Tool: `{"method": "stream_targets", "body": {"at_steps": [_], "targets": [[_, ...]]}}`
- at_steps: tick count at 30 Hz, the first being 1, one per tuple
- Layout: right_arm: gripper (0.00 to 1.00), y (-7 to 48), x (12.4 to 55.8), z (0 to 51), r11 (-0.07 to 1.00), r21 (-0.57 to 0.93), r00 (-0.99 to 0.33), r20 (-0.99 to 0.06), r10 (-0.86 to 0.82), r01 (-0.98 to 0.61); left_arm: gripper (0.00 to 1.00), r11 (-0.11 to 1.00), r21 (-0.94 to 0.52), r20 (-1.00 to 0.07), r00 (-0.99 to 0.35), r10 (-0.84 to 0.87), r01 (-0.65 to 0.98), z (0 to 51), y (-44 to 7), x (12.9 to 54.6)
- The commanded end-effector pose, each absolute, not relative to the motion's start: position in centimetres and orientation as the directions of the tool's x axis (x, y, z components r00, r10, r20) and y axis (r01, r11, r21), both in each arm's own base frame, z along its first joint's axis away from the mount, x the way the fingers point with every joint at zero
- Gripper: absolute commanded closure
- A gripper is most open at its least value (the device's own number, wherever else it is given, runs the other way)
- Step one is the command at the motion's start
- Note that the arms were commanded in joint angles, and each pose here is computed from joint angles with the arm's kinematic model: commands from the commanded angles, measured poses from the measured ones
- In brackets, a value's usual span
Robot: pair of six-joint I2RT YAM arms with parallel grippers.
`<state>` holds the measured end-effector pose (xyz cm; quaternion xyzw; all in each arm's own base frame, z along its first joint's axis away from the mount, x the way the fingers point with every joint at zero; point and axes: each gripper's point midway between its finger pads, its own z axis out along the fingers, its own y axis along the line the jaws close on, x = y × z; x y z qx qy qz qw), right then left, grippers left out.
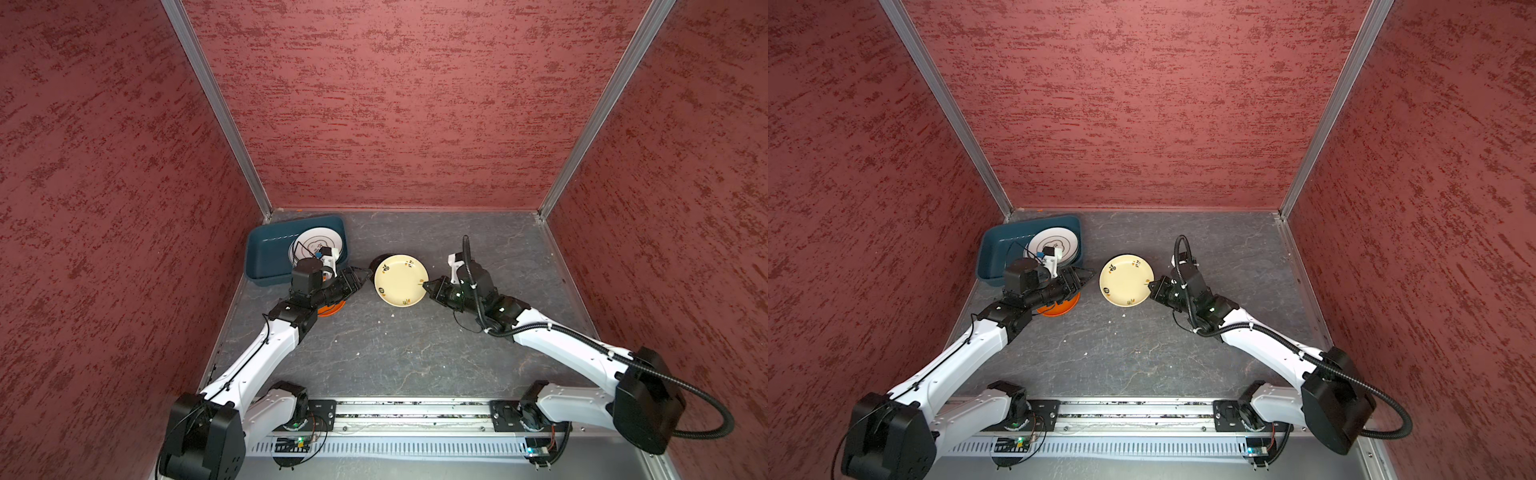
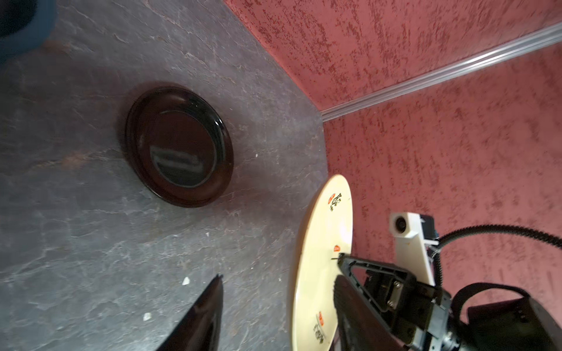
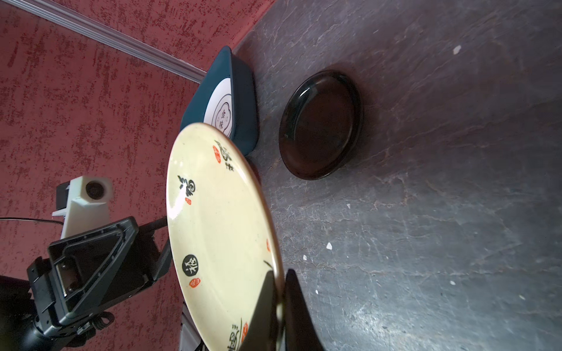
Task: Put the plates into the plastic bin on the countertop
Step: 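Lift the cream plate toward the left gripper while left gripper grasps its rim, then carry the cream plate to the teal bin with left gripper while right withdraws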
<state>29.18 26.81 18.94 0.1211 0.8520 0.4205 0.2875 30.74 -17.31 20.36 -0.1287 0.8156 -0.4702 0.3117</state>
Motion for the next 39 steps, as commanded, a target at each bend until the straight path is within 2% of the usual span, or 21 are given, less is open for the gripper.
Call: {"method": "stream_targets", "body": {"at_steps": [1,4,7,8,10,11,17,19,22,25,26,29,31,39], "targets": [[1.00,27.8,29.4,20.8,0.549,0.830,-0.800,-0.394,0.452,-0.098,0.45,0.511,-0.848,-0.419,-0.767,-0.486,0.140,21.5,-18.3,31.2],[1.00,28.3,29.3,21.0,0.534,0.838,-0.810,-0.391,0.437,-0.116,0.45,0.513,-0.848,-0.406,-0.786,-0.465,0.134,20.9,-18.9,31.3],[1.00,28.4,29.3,21.0,0.529,0.840,-0.813,-0.390,0.431,-0.123,0.50,0.514,-0.848,-0.398,-0.797,-0.454,0.130,20.5,-19.3,31.4],[1.00,28.4,29.3,21.0,0.529,0.839,-0.813,-0.392,0.431,-0.124,0.55,0.513,-0.848,-0.397,-0.799,-0.452,0.131,20.4,-19.4,31.4],[1.00,28.3,29.3,21.1,0.530,0.838,-0.811,-0.395,0.430,-0.128,0.75,0.515,-0.847,-0.400,-0.797,-0.452,0.132,20.4,-19.5,31.6],[1.00,28.3,29.2,21.1,0.529,0.838,-0.811,-0.397,0.429,-0.130,0.81,0.520,-0.844,-0.400,-0.798,-0.450,0.131,20.3,-19.5,31.6],[1.00,28.5,29.1,21.5,0.519,0.842,-0.815,-0.403,0.417,-0.151,0.91,0.535,-0.837,-0.398,-0.802,-0.446,0.117,20.1,-19.5,32.1],[0.92,28.6,28.9,21.8,0.514,0.842,-0.815,-0.407,0.412,-0.161,0.99,0.535,-0.837,-0.397,-0.802,-0.446,0.117,20.1,-19.6,32.2],[0.51,28.3,28.9,22.1,0.516,0.839,-0.806,-0.424,0.413,-0.177,1.00,0.550,-0.827,-0.408,-0.794,-0.450,0.114,20.2,-19.3,32.4],[0.25,28.0,28.8,22.2,0.518,0.836,-0.800,-0.433,0.416,-0.183,1.00,0.571,-0.814,-0.429,-0.777,-0.460,0.111,20.7,-18.3,33.1],[0.19,27.8,28.8,22.3,0.519,0.835,-0.797,-0.435,0.420,-0.183,1.00,0.574,-0.812,-0.433,-0.768,-0.472,0.105,21.1,-17.7,33.4],[0.11,27.3,28.6,22.5,0.528,0.829,-0.790,-0.446,0.422,-0.186,1.00,0.582,-0.809,-0.451,-0.727,-0.518,0.087,22.1,-15.7,34.4],[0.09,26.9,28.5,22.5,0.541,0.821,-0.786,-0.452,0.421,-0.183,1.00,0.599,-0.799,-0.457,-0.694,-0.557,0.045,22.4,-13.9,35.1],[0.06,24.5,28.2,22.4,0.638,0.743,-0.754,-0.533,0.384,-0.201,1.00,0.650,-0.742,-0.514,-0.486,-0.707,-0.162,22.4,-5.3,37.7]]}}
